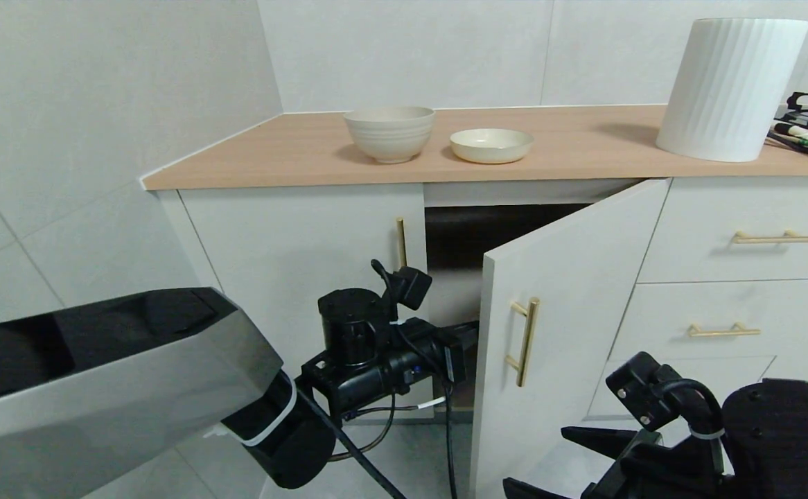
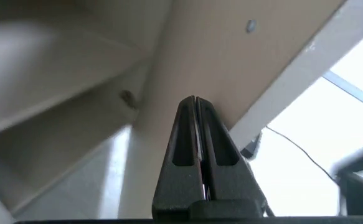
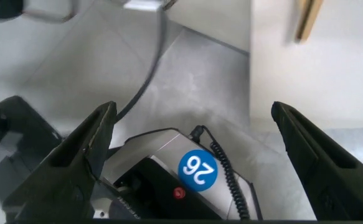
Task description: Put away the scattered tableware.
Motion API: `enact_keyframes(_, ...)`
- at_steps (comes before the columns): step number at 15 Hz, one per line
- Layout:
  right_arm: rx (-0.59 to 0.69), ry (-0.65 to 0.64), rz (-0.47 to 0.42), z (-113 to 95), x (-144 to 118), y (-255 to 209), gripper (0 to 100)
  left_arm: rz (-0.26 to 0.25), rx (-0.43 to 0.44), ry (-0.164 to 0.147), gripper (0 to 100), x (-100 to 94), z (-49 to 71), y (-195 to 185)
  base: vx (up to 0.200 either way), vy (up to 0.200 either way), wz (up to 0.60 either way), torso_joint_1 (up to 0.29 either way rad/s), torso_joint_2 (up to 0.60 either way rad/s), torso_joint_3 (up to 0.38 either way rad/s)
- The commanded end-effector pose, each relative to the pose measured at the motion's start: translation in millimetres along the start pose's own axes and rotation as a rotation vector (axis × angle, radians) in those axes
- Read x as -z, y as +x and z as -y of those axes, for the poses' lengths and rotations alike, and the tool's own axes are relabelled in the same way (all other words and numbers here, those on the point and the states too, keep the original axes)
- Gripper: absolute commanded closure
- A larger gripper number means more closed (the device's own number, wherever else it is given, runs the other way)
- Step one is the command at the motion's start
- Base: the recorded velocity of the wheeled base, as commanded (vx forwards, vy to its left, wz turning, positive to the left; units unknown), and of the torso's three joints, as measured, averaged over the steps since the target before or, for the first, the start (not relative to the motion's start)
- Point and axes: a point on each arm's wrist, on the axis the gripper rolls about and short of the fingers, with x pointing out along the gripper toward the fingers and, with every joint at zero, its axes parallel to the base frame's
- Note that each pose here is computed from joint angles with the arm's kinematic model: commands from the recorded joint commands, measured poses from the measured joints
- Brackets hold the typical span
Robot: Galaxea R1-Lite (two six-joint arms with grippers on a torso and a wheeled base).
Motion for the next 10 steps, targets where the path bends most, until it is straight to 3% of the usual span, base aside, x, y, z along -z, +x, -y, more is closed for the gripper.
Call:
enact_keyframes(1, 0.0, -0.001, -0.003, 0, 1, 0, 0, -0.017, 0.001, -0.003, 100, 8.2, -2.3, 5, 0.0, 0.0, 0.0, 0.0, 0.0, 0.0)
enact_keyframes(3, -0.018, -0.006, -0.002, -4, 1, -1, 0, -0.017, 0.02, 0.004, 100, 8.4, 7.3, 7, 0.0, 0.0, 0.0, 0.0, 0.0, 0.0)
enact_keyframes(6, -0.157, -0.066, -0.034, -25, 16, -20, 0, -0.014, 0.179, 0.039, 100, 2.6, 81.0, 0, 0.0, 0.0, 0.0, 0.0, 0.0, 0.0)
enact_keyframes(7, -0.222, -0.114, -0.047, -31, 24, -31, 0, -0.037, 0.244, 0.043, 100, 8.9, 105.7, 0, 0.0, 0.0, 0.0, 0.0, 0.0, 0.0)
enact_keyframes(8, -0.283, -0.179, -0.064, -34, 33, -42, 0, -0.073, 0.288, 0.04, 100, 20.3, 122.7, -1, 0.0, 0.0, 0.0, 0.0, 0.0, 0.0)
enact_keyframes(10, -0.328, -0.258, -0.078, -30, 40, -49, 0, -0.107, 0.288, 0.034, 100, 30.9, 124.0, -2, 0.0, 0.0, 0.0, 0.0, 0.0, 0.0)
